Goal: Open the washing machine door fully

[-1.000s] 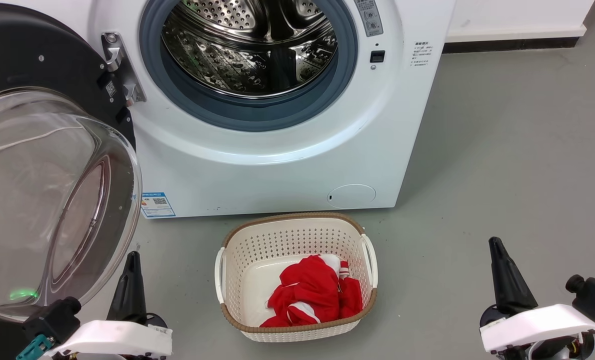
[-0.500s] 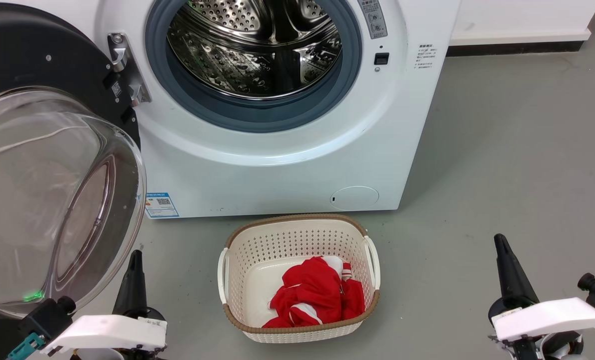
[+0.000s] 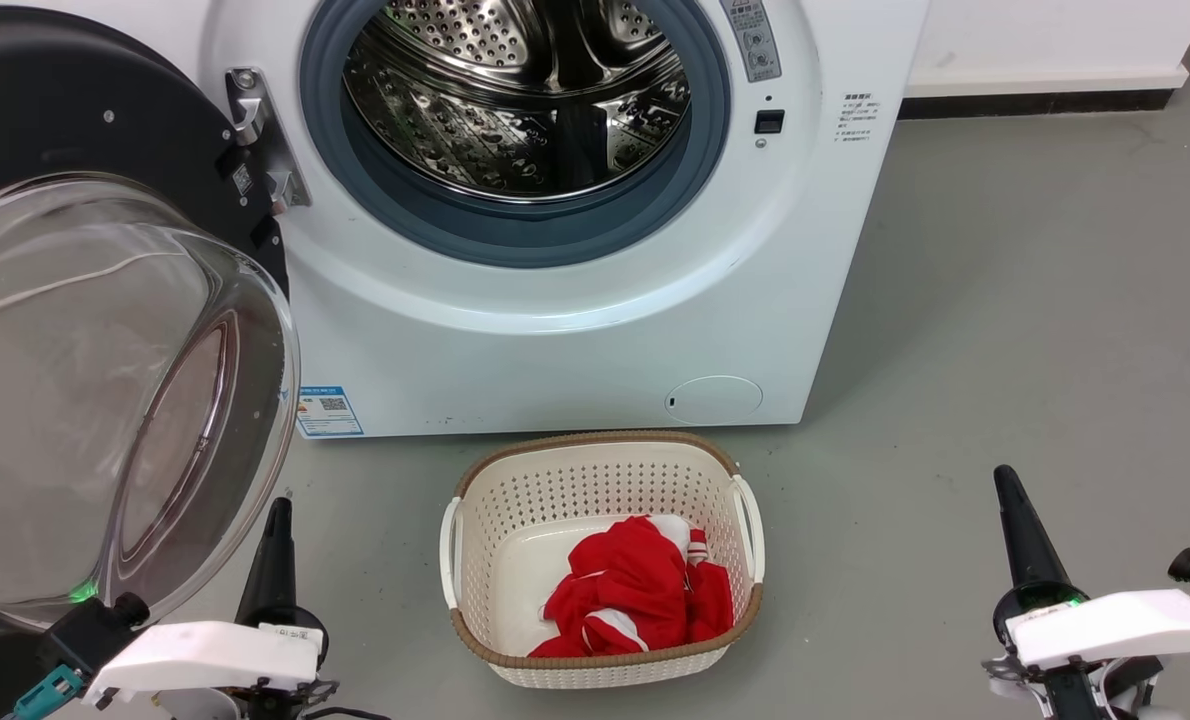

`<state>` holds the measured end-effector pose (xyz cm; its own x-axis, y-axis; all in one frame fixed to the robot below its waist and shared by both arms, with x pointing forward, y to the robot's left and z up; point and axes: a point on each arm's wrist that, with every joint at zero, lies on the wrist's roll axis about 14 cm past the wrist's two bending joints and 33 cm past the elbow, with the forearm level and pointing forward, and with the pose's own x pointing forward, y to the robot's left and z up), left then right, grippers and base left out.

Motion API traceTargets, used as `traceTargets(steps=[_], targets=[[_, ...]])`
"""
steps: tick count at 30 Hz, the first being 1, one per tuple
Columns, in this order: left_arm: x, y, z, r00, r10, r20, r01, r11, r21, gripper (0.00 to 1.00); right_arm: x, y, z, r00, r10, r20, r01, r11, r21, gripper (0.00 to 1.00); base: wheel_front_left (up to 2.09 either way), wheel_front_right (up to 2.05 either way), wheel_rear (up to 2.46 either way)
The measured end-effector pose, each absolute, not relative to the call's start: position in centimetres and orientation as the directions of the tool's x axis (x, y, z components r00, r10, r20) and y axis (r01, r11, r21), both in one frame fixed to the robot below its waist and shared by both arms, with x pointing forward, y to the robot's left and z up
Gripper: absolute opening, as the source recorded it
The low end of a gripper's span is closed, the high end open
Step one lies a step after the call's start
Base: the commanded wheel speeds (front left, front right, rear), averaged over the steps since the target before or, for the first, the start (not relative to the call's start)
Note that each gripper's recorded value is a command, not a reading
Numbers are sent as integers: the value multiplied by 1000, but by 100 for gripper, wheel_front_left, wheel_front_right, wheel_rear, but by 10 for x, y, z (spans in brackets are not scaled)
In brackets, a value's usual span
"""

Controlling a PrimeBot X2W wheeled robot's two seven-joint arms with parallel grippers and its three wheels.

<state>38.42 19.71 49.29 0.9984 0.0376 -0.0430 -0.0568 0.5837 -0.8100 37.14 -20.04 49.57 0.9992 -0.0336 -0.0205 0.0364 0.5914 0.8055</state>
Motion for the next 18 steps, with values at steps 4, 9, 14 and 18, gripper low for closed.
traceTargets(steps=[4, 9, 14, 18], targets=[[385, 197, 493, 998, 37, -44, -57, 545, -836, 0, 372, -201, 495, 999, -34, -25, 40, 553, 832, 0, 0, 0, 0], [386, 197, 494, 999, 31, -44, -54, 497, -866, 0, 374, -202, 496, 999, -35, -27, 41, 506, 862, 0, 0, 0, 0], [385, 197, 493, 998, 28, -50, -57, 450, -891, 0, 375, -202, 496, 999, -31, -30, 41, 459, 888, 0, 0, 0, 0], [385, 197, 493, 998, 26, -51, -57, 414, -909, 0, 376, -202, 496, 999, -30, -31, 41, 421, 906, 0, 0, 0, 0]])
